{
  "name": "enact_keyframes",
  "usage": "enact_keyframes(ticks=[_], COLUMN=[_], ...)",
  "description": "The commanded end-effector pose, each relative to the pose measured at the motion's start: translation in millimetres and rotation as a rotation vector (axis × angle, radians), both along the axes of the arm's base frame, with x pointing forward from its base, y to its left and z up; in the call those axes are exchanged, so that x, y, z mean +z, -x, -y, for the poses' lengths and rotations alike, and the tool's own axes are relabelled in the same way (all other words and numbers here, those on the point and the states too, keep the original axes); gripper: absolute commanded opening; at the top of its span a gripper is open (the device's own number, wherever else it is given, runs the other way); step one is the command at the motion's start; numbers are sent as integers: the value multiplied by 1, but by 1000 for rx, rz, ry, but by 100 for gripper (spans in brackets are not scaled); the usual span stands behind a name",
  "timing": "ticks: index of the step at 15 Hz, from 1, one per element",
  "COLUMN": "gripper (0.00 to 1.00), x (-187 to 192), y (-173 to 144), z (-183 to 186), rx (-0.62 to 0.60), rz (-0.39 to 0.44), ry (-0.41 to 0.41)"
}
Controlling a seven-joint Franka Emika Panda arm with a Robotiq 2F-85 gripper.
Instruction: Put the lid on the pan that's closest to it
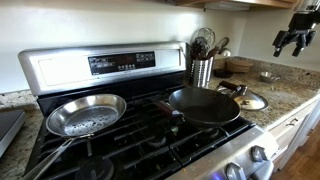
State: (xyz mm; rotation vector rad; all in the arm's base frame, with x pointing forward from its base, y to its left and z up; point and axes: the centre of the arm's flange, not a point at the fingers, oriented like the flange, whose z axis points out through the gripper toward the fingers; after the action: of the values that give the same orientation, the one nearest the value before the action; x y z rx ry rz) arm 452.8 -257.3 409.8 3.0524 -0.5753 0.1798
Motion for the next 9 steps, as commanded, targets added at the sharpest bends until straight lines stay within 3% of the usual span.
enact_keyframes(ticks=[1, 9], gripper=[100, 100], x=[-6, -70], y=[-4, -43], z=[0, -8], rx=[-4, 56], rz=[9, 46], ry=[4, 22])
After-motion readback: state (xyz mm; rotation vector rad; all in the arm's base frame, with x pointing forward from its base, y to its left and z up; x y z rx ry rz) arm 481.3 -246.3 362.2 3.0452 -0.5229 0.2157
